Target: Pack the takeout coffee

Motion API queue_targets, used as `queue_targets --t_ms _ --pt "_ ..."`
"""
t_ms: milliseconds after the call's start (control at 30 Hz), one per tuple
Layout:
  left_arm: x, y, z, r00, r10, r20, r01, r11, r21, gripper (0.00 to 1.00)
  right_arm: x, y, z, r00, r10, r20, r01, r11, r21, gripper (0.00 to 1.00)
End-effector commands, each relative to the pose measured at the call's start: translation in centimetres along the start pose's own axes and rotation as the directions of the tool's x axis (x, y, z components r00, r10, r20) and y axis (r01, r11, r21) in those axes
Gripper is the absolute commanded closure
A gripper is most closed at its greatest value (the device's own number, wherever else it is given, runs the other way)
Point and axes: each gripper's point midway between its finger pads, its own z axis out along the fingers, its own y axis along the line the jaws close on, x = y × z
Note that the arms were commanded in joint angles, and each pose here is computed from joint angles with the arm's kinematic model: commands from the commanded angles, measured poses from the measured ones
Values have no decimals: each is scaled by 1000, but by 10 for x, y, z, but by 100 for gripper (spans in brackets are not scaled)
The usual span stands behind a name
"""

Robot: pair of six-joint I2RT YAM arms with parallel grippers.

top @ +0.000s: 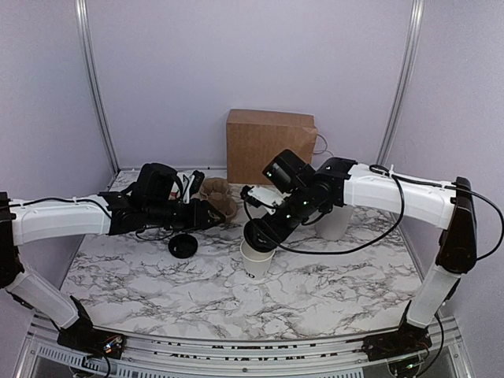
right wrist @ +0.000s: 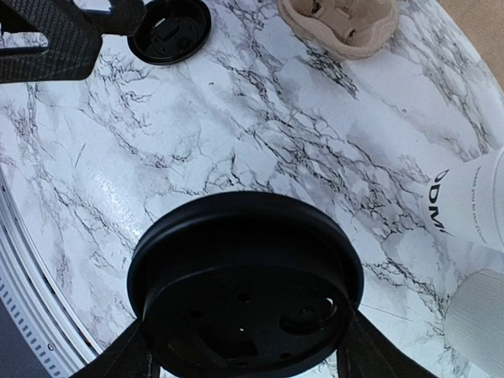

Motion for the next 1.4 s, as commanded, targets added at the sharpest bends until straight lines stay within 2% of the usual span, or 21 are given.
queue_targets --t_ms 0,1367 --pt "-3 -4 6 1000 25 1 -25 1000 -18 52 -7 -4 -5 1000 21 -6 -21 1000 18 30" --pt "12 2 21 1000 14 -24 -14 1000 -19 53 -2 13 14 992 -16 -128 17 1000 1 28"
